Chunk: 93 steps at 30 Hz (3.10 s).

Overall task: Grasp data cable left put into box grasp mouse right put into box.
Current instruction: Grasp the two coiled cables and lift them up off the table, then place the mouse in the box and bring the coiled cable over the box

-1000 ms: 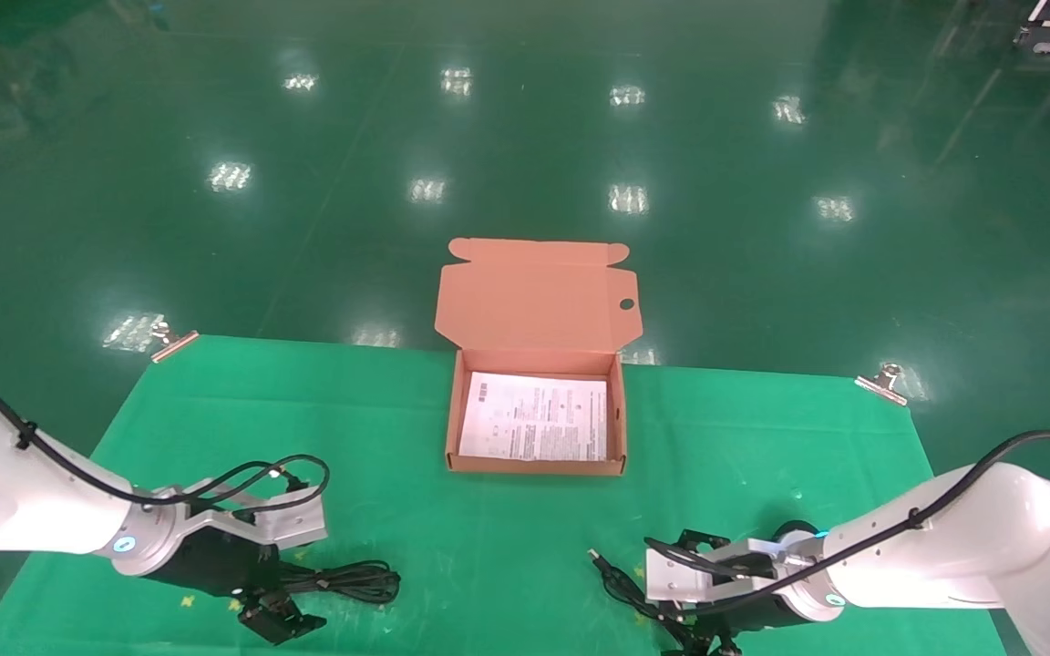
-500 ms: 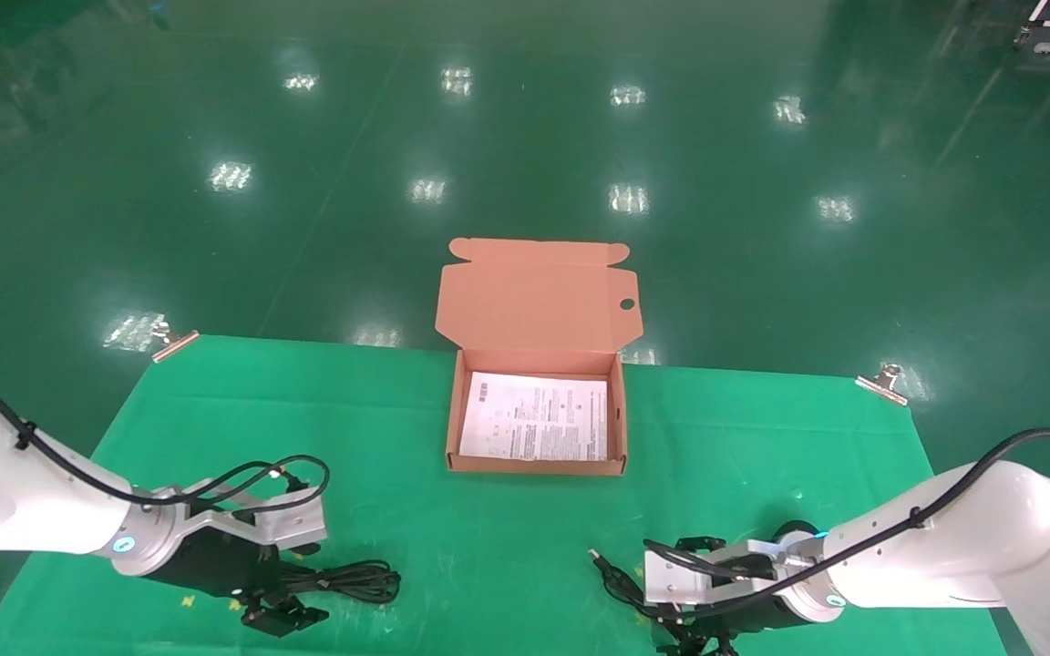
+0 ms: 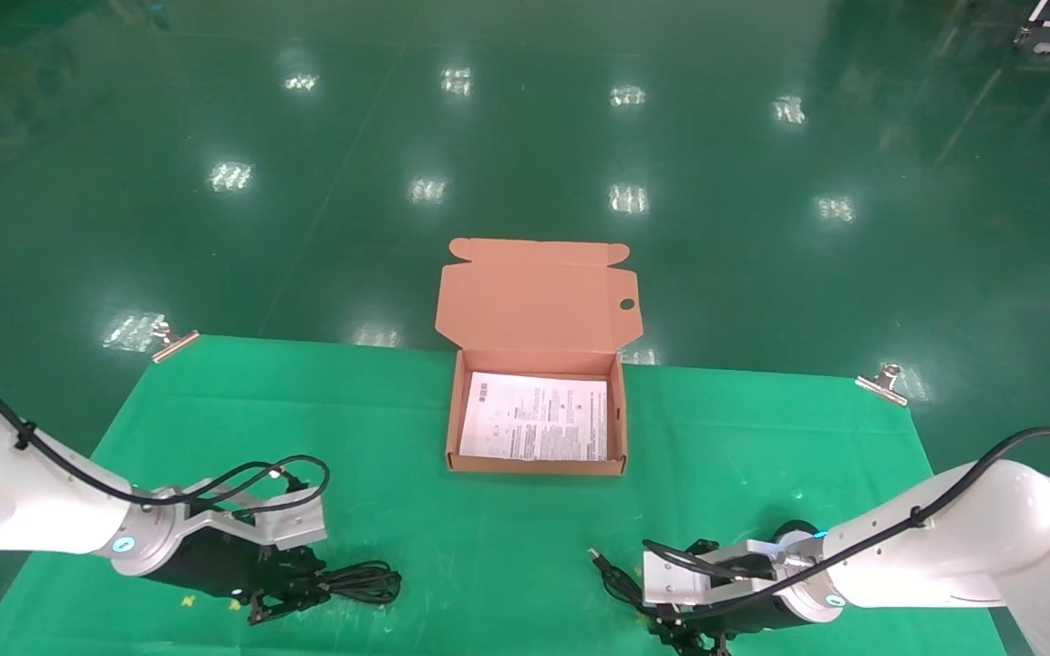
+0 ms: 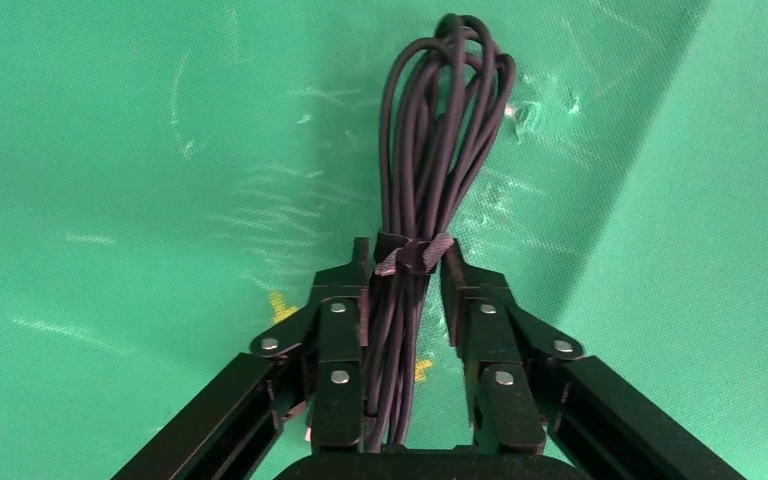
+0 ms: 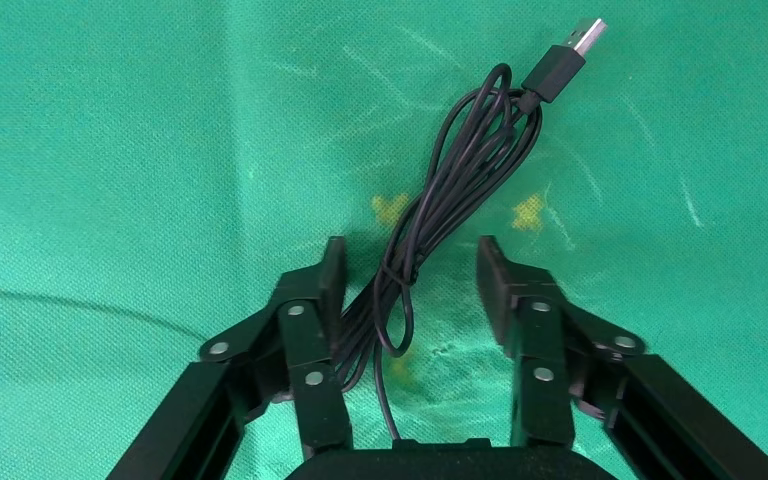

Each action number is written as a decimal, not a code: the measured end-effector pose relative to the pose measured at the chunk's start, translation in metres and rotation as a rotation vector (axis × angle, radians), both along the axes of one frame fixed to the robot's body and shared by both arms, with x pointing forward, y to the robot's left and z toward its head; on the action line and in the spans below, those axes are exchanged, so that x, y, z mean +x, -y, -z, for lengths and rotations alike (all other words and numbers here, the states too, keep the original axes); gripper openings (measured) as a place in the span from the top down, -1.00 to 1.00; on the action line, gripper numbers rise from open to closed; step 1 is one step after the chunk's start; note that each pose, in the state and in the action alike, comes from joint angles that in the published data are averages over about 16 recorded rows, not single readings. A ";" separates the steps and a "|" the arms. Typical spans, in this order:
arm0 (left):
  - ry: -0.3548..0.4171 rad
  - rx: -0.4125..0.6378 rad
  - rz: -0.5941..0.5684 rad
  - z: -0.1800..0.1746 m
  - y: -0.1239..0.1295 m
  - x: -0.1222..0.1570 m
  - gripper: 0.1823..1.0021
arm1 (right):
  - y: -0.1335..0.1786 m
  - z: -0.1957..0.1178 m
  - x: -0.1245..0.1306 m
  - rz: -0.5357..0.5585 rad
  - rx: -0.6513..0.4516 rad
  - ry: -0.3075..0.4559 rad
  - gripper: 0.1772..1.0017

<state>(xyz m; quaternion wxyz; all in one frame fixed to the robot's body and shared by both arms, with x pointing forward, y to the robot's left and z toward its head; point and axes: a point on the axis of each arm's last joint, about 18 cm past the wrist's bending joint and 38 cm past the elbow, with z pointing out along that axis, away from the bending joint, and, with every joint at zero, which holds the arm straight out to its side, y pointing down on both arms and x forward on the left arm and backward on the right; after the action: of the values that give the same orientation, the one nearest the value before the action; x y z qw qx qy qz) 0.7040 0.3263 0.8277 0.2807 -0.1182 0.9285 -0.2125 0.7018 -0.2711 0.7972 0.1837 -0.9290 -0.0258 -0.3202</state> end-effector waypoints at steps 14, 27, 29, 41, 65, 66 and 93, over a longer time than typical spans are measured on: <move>-0.010 0.015 0.003 -0.005 -0.008 -0.004 0.74 | 0.009 -0.014 -0.005 0.009 0.014 -0.005 0.73; 0.072 0.068 -0.015 -0.069 -0.034 -0.006 0.80 | 0.035 -0.107 -0.005 0.097 0.133 0.165 0.87; 0.108 0.075 -0.012 -0.086 -0.034 -0.005 0.80 | 0.037 -0.130 -0.003 0.110 0.161 0.220 0.87; 0.409 0.117 0.047 -0.193 0.000 0.009 0.81 | 0.013 -0.269 0.002 0.070 0.329 0.530 0.87; 0.815 0.143 0.123 -0.314 0.061 0.016 0.81 | -0.076 -0.373 0.002 -0.127 0.491 0.707 0.87; 0.818 0.142 0.124 -0.316 0.061 0.016 0.81 | -0.077 -0.373 0.002 -0.132 0.494 0.708 0.87; 0.683 0.143 0.009 -0.276 0.022 0.021 0.81 | -0.100 -0.310 0.023 -0.164 0.468 0.598 0.87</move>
<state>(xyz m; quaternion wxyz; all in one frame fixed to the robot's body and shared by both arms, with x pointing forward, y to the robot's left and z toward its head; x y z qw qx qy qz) 0.7254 0.3043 1.1034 0.5818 -0.0163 0.7941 -0.1751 0.7250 -0.1711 1.1073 0.4001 -0.7223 -0.0785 -0.5586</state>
